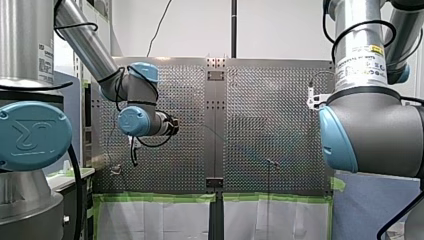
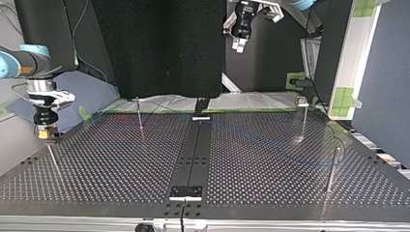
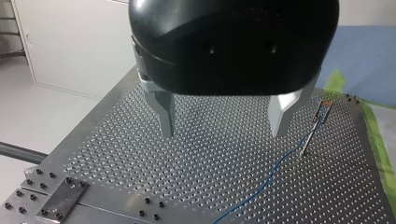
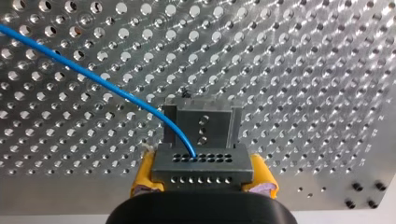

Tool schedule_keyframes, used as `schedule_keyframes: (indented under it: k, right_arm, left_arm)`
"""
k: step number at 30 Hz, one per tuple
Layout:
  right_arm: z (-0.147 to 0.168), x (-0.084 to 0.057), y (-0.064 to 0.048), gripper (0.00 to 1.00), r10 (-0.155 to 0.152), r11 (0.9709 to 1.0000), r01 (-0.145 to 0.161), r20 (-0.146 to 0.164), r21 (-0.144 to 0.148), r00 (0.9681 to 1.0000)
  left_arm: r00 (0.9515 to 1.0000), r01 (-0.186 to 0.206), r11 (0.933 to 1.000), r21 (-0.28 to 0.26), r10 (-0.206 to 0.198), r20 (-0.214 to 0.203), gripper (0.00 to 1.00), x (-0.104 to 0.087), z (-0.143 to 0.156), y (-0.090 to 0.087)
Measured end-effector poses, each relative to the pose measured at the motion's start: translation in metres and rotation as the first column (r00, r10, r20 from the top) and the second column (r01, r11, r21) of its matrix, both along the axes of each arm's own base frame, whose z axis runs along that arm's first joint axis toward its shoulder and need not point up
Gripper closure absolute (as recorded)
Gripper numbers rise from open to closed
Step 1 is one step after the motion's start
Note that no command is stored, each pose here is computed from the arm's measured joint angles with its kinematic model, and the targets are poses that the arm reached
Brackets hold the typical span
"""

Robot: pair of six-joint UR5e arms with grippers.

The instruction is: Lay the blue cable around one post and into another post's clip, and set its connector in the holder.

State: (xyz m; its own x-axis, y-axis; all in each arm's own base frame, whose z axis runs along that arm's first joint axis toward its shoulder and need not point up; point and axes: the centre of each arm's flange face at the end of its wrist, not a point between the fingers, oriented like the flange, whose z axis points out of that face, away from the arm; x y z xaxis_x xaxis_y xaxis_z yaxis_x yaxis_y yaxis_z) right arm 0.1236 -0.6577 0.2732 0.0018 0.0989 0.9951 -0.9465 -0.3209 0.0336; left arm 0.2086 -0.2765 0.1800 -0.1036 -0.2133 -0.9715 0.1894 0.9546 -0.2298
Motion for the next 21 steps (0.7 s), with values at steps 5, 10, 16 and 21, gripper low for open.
schedule_keyframes:
  k: [5, 10, 16, 21]
  right_arm:
    - [0.0009, 0.0031, -0.0001, 1.0, 0.005, 1.0, -0.006, -0.015, -0.007, 0.9999]
    - [0.001, 0.0058, -0.0004, 1.0, 0.009, 0.9999, -0.009, -0.002, -0.008, 1.0]
    - [0.0018, 0.0072, -0.0013, 1.0, 0.005, 1.0, -0.005, 0.036, -0.006, 0.9993]
    - [0.001, 0.0064, -0.0018, 1.0, -0.01, 0.9999, 0.009, 0.077, 0.008, 0.9969]
  left_arm:
    - [1.0, -0.002, 1.0, 0.0, 0.002, 0.0, 0.0, 0.0008, 0.0001, 0.0004]
    - [1.0, -0.004, 1.0, 0.0, 0.004, 0.0, 0.0, 0.0016, 0.0001, 0.001]
    - [1.0, -0.006, 1.0, 0.001, 0.006, -0.001, 0.0, 0.002, -0.0002, 0.0013]
    - [1.0, -0.006, 1.0, 0.004, 0.006, -0.005, 0.0, 0.0018, -0.0007, 0.0017]
